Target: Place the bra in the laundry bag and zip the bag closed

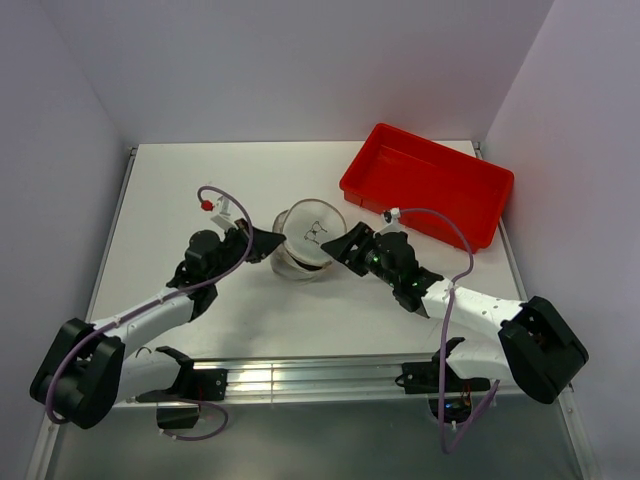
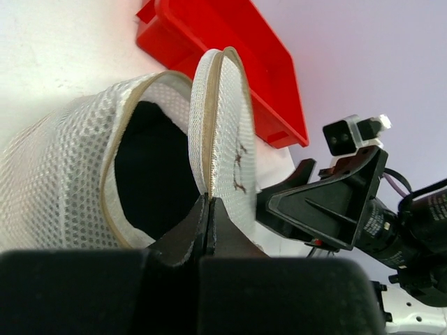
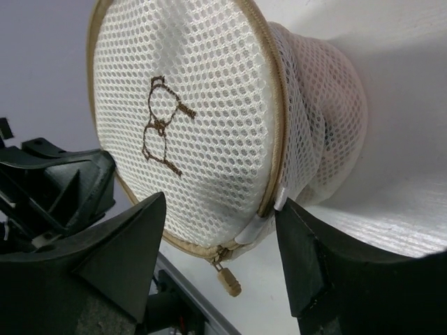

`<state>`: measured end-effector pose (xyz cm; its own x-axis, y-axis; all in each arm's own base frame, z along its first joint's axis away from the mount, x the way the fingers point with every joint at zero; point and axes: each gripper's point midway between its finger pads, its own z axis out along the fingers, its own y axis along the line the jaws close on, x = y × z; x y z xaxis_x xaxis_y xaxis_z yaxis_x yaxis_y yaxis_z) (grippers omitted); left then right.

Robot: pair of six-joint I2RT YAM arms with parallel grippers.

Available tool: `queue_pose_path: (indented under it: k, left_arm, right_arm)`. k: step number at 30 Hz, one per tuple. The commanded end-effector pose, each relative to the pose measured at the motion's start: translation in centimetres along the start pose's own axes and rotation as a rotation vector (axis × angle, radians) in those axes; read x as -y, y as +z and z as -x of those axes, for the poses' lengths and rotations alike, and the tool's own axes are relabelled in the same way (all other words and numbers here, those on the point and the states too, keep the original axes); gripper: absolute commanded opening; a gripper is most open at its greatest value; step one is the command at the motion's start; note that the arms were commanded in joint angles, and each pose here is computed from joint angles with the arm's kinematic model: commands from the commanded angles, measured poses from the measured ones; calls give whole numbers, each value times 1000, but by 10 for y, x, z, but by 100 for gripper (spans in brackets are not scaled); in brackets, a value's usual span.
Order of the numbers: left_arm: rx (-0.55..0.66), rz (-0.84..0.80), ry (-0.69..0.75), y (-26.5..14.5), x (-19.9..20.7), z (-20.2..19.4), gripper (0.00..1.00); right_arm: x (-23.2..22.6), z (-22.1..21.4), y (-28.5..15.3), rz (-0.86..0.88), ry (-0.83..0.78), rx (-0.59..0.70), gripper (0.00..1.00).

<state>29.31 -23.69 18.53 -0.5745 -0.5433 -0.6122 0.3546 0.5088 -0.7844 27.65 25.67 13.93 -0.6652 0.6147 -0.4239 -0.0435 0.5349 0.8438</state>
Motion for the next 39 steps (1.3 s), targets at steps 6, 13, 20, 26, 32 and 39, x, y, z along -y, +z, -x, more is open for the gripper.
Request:
queue_pose_path:
  k: [6, 13, 20, 26, 32, 39]
  left_arm:
    - [17, 107, 65, 8, -8, 18, 28]
    - [40, 164, 113, -8, 2, 28, 99]
    - [-39, 113, 71, -26, 42, -26, 88]
    - [-117, 116, 61, -12, 64, -67, 43]
    - [-151, 164, 65, 8, 74, -91, 66]
    - [-167, 162, 31, 25, 76, -104, 60]
  right_arm:
    - [-4, 7, 3, 20, 33, 23, 35]
    - [-6, 8, 5, 27, 45, 26, 15]
    - [-14, 12, 9, 53, 56, 40, 8]
    - [-16, 12, 13, 52, 43, 41, 2]
    - [-15, 12, 12, 45, 22, 45, 1]
    - [-14, 9, 13, 48, 14, 40, 0]
